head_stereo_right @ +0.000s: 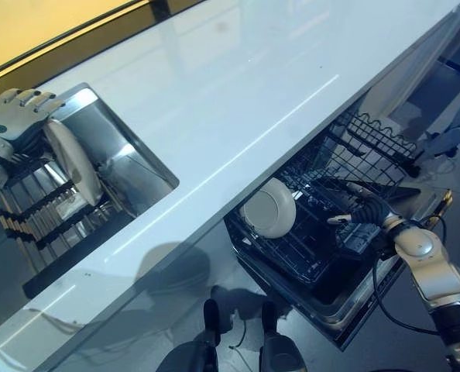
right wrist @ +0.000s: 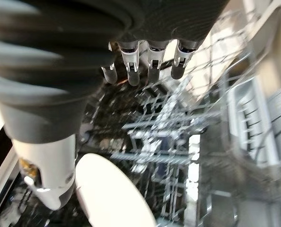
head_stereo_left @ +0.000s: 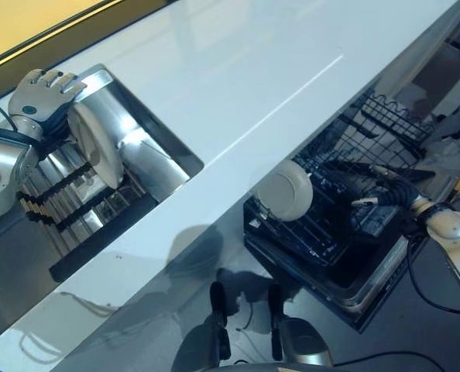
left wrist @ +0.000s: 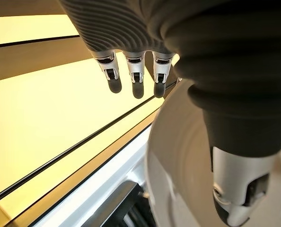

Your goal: Pick up plates and place into dishwasher.

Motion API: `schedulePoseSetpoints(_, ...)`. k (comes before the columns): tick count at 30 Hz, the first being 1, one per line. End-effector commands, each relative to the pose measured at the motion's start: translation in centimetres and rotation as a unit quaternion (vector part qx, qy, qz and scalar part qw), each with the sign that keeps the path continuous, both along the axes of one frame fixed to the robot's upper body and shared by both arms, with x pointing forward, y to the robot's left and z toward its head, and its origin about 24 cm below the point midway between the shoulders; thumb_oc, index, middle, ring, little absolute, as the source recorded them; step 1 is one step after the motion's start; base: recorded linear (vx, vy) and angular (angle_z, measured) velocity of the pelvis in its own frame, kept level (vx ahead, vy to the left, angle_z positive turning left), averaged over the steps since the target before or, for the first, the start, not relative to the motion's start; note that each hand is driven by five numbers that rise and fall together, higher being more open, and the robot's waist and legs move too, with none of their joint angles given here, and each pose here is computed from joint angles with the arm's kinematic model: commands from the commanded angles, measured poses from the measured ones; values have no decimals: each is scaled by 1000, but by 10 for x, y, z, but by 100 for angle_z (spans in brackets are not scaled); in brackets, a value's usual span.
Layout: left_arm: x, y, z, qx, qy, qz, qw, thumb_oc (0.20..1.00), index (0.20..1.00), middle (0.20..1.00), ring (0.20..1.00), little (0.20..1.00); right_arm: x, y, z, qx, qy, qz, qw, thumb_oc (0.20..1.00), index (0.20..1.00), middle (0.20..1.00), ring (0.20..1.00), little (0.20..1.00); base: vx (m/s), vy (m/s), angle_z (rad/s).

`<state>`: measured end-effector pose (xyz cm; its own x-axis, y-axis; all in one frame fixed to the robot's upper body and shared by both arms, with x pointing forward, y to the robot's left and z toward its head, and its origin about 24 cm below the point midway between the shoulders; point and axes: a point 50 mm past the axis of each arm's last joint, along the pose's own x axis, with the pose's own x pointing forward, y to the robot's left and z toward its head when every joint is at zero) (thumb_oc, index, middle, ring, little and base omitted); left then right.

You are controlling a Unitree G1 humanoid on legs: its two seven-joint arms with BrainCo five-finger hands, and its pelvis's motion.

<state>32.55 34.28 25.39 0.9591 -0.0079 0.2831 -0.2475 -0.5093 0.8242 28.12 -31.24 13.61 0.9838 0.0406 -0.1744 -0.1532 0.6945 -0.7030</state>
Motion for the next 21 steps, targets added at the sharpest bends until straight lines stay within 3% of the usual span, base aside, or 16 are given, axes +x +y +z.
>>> schedulePoseSetpoints(1,-13,21,29,30,-31,42,998,1000,1000,1000,1000,1000,-2,5,32,-29,-65,28,997,1000,1000,1000,1000,1000,-9,15,-13)
schedulePoseSetpoints(7,-9,15,28,38,-5,31,999,1000,1000,1000,1000,1000,3,7,41,-29,-90,29,995,1000,1000,1000,1000,1000,2,3,-8)
schedulePoseSetpoints(9,-8,13,28,32,-7,18,999,683,683,683,683,683,4,10,46,-34,-102,32,994,1000,1000,1000,1000,1000,0,0,0)
schedulePoseSetpoints(10,-8,12,28,31,-8,10,999,363,363,363,363,363,5,11,47,-37,-103,30,994,1000,1000,1000,1000,1000,0,0,0)
schedulePoseSetpoints(11,-8,12,28,28,-9,9,1000,288,288,288,288,288,5,11,47,-38,-101,30,994,1000,1000,1000,1000,1000,0,0,0)
schedulePoseSetpoints(12,-8,11,28,20,-5,6,1000,304,304,304,304,304,4,11,47,-39,-98,31,994,1000,1000,1000,1000,1000,0,0,0)
schedulePoseSetpoints(13,-8,9,26,16,5,-5,1000,200,200,200,200,200,4,11,46,-39,-98,31,994,1000,1000,1000,1000,1000,0,0,0)
schedulePoseSetpoints(21,-9,7,23,7,55,3,998,200,200,200,200,200,3,12,49,-35,-111,34,993,1000,1000,1000,1000,1000,1,-4,0)
